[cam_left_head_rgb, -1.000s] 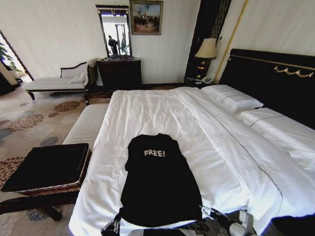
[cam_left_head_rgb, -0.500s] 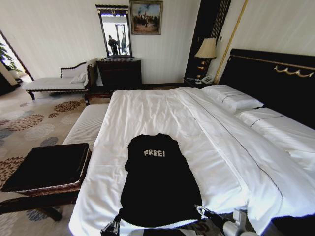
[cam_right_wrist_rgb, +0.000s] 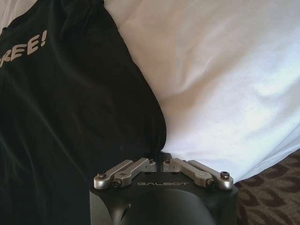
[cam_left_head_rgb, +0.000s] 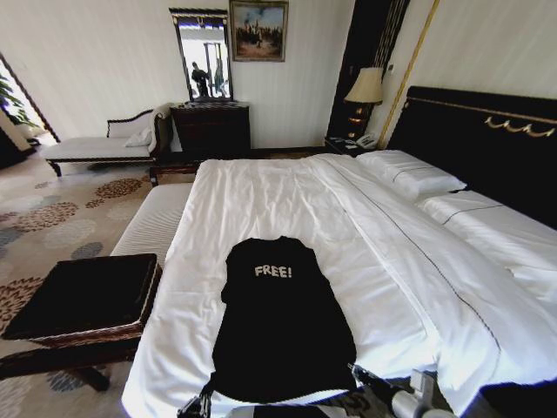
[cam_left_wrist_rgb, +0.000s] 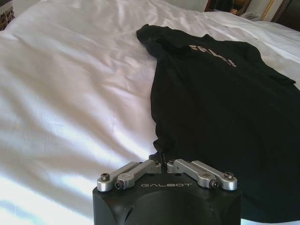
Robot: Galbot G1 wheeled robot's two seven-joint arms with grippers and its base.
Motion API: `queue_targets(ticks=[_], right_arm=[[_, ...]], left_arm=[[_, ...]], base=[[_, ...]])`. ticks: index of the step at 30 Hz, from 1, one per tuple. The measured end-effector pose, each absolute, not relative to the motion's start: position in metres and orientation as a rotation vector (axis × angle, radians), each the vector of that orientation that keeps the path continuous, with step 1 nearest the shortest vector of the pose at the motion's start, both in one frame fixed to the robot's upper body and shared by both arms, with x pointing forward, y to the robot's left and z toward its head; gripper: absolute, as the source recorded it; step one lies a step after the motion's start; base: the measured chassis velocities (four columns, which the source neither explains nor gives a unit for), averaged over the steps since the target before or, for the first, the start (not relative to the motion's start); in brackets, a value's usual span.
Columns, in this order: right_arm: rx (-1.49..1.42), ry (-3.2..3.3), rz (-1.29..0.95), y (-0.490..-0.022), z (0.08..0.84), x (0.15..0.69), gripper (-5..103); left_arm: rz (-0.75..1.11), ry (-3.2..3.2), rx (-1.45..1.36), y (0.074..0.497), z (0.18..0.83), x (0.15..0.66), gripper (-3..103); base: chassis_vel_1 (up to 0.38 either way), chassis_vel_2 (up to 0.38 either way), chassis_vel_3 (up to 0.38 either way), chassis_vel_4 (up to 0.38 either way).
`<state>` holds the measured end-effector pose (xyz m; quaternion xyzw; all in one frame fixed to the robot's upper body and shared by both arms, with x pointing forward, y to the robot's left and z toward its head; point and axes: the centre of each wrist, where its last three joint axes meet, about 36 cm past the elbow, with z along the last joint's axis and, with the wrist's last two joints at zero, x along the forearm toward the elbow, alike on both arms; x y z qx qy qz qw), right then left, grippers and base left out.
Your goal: Fold the clothes on the bed and place them into the basket.
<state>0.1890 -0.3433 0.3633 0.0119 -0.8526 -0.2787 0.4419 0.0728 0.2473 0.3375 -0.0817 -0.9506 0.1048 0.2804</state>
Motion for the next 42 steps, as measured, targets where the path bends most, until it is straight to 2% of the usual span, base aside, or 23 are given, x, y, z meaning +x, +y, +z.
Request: queue_targets(ticks=[5, 42], right_arm=[[0.037, -2.126, -0.686, -0.341, 0.371, 0.189, 0], [-0.005, -1.949, -0.348, -0.338, 0.398, 0.161, 0]], left_arm=[[0.267, -2.543, -0.215, 0.248, 0.339, 0.068, 0], [0.062, -2.423, -0.279, 0.273, 0.375, -0.007, 0]], base=[[0.000, 0.000, 0.000, 0.000], [0.000, 0.000, 0.000, 0.000]])
